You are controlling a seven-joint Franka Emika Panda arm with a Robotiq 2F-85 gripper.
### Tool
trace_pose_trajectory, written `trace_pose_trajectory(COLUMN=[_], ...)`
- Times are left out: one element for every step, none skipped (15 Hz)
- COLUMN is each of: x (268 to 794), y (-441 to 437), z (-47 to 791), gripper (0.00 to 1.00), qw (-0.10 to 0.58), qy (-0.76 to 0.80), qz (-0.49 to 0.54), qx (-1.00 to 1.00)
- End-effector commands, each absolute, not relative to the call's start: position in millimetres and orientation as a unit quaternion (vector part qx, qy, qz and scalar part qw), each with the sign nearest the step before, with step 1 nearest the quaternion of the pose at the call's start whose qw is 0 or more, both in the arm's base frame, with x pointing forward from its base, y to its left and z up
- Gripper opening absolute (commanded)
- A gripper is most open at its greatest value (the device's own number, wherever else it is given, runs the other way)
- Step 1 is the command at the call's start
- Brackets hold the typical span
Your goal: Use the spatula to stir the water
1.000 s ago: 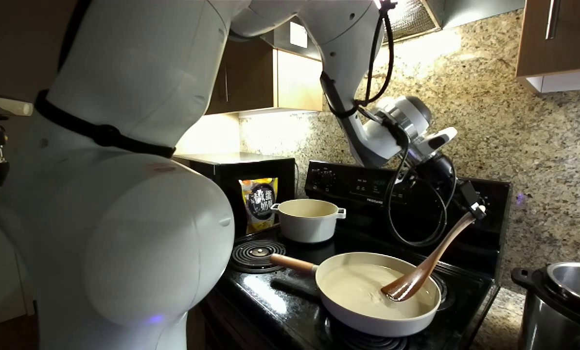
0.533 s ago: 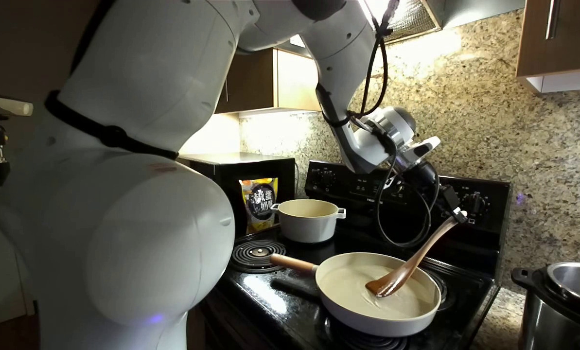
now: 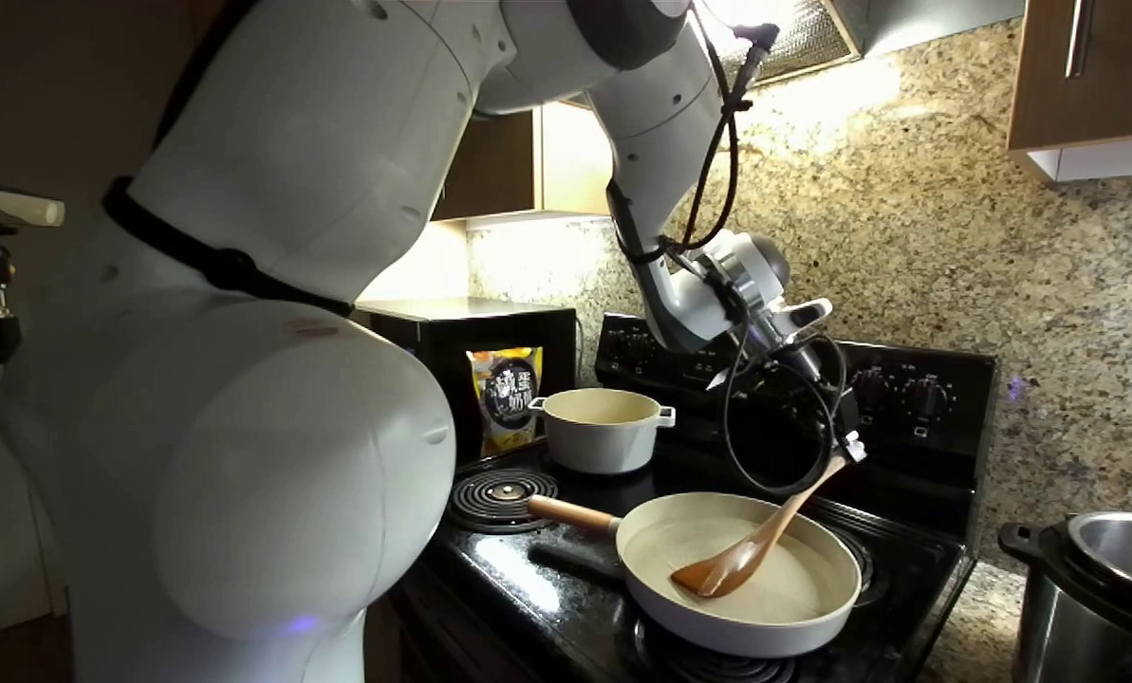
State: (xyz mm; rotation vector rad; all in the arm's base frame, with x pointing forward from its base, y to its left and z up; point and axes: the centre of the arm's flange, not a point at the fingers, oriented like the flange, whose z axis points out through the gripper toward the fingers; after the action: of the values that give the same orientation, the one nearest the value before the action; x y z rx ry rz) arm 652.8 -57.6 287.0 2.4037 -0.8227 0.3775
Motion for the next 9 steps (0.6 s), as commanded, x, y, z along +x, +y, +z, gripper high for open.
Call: trace_pose_trajectory(x=[640.7,641.4,642.5,641.6,636.9,633.3,629.0,628.0,643.6], y=[-62.3,-63.7,-64.7,-65.4,-65.3,-66.5,-65.9,-64.7,-62.0], z=[291.7,291.1,289.8,289.0,287.4,287.1,286.2,286.7,279.7], gripper=[0.11,0.11,0.11,0.11,0.11,0.11,0.11,0.11,0.26], qw=[0.258,0.252,0.245,0.240,0.235,0.231,0.227,0.221,0.228], qy=[-0.251,-0.239,-0.230,-0.222,-0.213,-0.204,-0.196,-0.189,-0.212], qz=[0.073,0.056,0.043,0.031,0.019,0.007,-0.003,-0.006,0.029], qx=[0.930,0.936,0.941,0.945,0.948,0.951,0.954,0.957,0.950])
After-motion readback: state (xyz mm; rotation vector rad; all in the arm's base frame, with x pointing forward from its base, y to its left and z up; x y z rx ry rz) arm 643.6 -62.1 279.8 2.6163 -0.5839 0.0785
